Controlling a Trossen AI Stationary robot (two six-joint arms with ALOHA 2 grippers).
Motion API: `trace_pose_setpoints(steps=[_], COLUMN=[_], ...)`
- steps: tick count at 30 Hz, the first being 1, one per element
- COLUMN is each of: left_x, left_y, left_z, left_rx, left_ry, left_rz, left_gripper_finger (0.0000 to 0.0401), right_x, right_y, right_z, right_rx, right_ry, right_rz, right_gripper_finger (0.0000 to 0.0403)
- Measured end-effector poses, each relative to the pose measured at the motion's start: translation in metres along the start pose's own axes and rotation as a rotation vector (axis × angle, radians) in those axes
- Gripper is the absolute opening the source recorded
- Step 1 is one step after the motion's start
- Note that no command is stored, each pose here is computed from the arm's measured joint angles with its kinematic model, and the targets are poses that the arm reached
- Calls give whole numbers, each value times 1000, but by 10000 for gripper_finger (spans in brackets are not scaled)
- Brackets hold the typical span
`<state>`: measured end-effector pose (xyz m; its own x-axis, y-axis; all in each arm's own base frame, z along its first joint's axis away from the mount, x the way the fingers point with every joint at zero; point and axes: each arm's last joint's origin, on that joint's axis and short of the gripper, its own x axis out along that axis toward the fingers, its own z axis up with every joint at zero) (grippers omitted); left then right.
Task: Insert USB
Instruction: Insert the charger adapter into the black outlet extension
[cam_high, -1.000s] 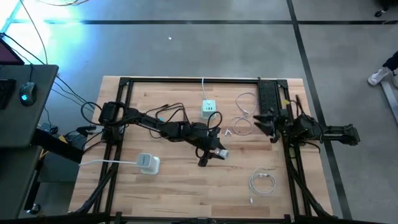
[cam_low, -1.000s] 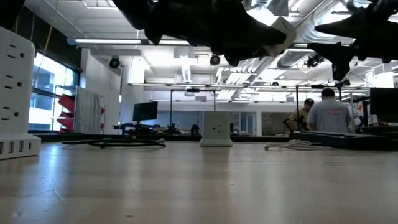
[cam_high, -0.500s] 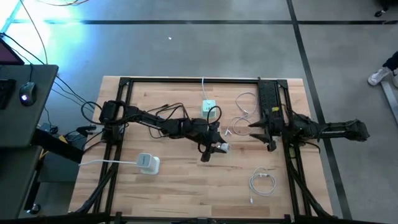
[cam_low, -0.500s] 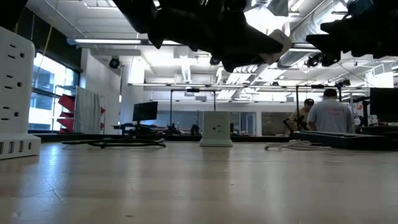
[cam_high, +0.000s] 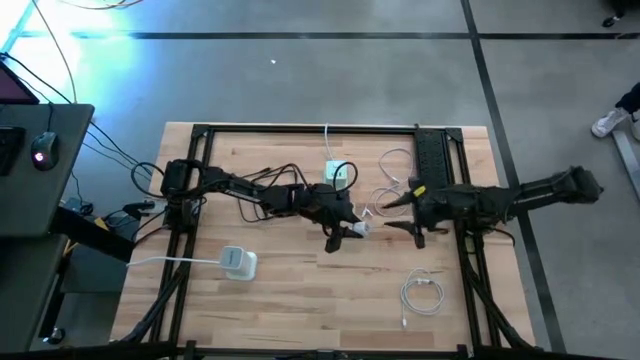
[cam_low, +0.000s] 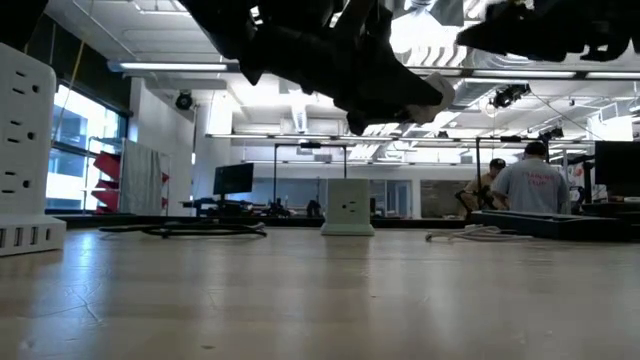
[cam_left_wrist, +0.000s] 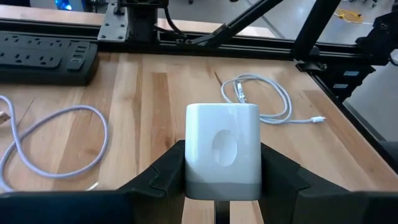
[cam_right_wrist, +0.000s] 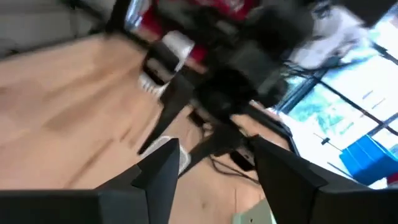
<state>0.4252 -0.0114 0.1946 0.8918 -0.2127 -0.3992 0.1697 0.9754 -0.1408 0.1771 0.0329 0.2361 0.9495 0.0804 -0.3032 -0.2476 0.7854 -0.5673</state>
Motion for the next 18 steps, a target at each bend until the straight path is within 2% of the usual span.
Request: trace_pose_setpoints(steps=[5, 9, 12, 18], left_x=[0, 0, 1, 1], left_y=[0, -2, -4, -8], left_z=[-1, -2, -2, -2], left_rx=[-15, -15, -13, -8], left_ry=[13, 19, 19, 21], left_rz=[1, -4, -7, -16], left_gripper_finger=[121, 121, 121, 121], right_x=[19, 33, 43, 64], right_y=[6, 16, 27, 38], right_z=[16, 22, 20, 15], right_rx=[-251, -446, -543, -672], right_ry=[185, 229, 258, 349], right_rz=[97, 134, 159, 91], right_gripper_finger=[258, 285, 287, 272])
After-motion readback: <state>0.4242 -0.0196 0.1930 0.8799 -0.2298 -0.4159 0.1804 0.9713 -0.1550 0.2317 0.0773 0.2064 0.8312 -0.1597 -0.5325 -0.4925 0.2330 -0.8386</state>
